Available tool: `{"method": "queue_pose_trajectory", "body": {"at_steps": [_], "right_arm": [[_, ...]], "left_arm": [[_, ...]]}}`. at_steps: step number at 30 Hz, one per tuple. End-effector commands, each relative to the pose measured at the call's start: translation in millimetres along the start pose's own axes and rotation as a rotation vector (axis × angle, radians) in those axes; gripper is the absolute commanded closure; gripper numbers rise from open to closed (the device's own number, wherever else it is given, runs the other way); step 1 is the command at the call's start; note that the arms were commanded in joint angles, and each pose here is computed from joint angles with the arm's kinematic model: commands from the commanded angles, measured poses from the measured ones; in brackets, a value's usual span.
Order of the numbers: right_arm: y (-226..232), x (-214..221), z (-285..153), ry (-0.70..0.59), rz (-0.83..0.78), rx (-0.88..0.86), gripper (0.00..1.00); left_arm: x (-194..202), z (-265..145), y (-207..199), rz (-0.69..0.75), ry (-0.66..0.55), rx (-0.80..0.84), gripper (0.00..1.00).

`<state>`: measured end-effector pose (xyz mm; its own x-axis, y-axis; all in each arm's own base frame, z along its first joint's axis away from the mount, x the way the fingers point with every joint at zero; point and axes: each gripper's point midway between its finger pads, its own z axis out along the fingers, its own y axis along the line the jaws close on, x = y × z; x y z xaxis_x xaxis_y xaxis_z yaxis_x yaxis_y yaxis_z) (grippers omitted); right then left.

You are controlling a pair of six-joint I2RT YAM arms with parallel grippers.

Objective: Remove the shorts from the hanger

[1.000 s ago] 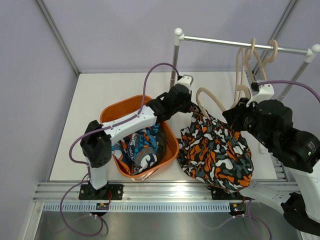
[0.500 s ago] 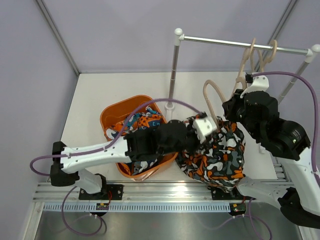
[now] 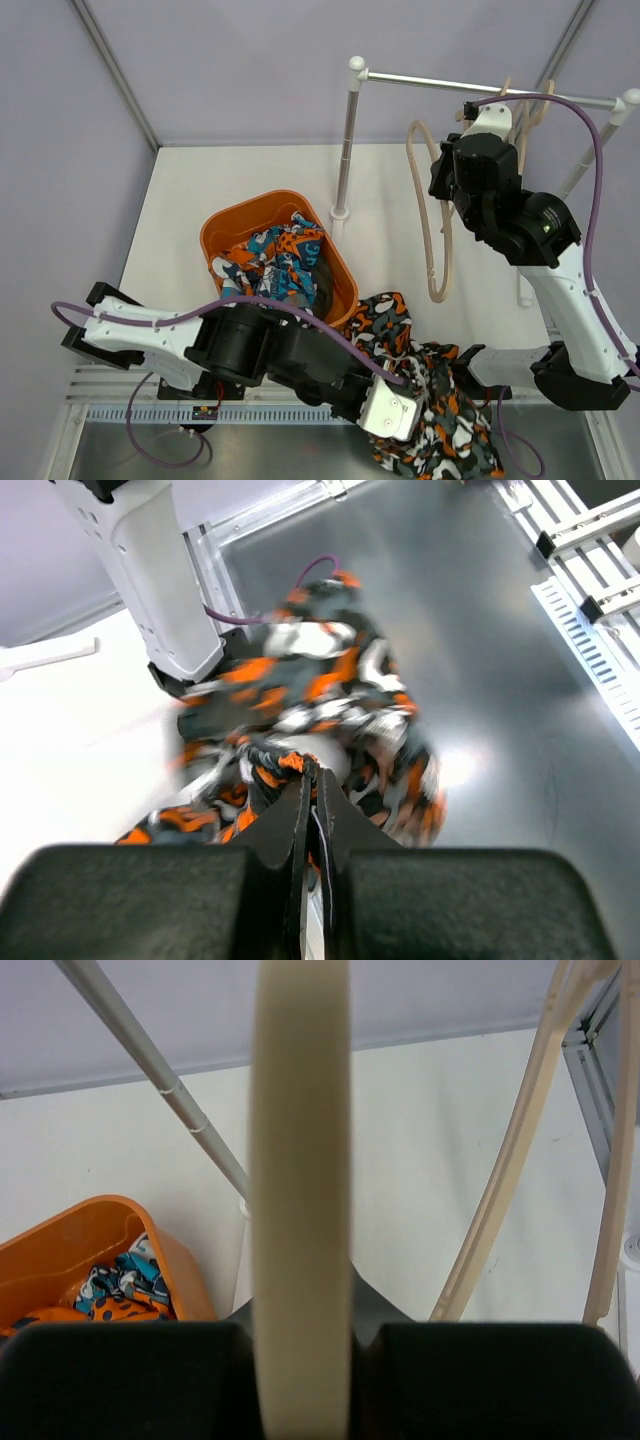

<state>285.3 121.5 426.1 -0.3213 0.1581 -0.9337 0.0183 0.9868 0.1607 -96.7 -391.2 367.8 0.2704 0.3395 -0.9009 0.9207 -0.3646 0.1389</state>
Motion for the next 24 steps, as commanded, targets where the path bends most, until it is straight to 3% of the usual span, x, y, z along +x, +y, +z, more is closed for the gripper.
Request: {"method": "queue_pose_trajectory", "body": {"at_steps": [1,3,6,7,9,10,12,16,24], "right_arm": [[-6.8,-32.2,-4.4,-0.091,0.007,0.060,1.00],[-10.1,-35.7,-5.4,-0.098,0.008,0.081,1.00],[-10.0,-31.9,-9.5,-0.091,0.018,0.056,1.00],[-10.0,-32.3,-10.6,-0.096,0.024,0.051,1.00],[-12.9,-27.8,-12.3,-0.087,0.021,0.053,1.00],[-13.5,-27.0,-12.6,-0.085,0.019,0.054,1.00],[-15.5,-25.8,-14.2,-0.083,0.017,0.056,1.00],[-19.0,-28.4,-19.1,-0.091,0.017,0.056,1.00],[-21.8,-33.3,-26.7,-0.098,0.009,0.044,1.00]], "left_arm": [[-43.1,-46.3,14.3,0.042,-0.165,-0.080,1.00],[-59.1,-72.4,37.6,0.050,-0.238,-0.220,1.00],[-74.8,-112.3,93.2,0.067,-0.295,-0.557,1.00],[-84.7,-142.6,119.6,0.034,-0.329,-0.742,1.00],[-96.5,-177.7,142.8,0.075,-0.337,-0.922,1.00],[-110.4,-209.2,156.2,0.030,-0.400,-1.051,1.00],[-125.6,-245.0,164.4,0.087,-0.425,-1.155,1.00],[-168.5,-333.4,170.5,0.103,-0.641,-1.344,1.00],[-179.2,-434.6,172.6,0.232,-0.715,-1.678,1.00]]}}
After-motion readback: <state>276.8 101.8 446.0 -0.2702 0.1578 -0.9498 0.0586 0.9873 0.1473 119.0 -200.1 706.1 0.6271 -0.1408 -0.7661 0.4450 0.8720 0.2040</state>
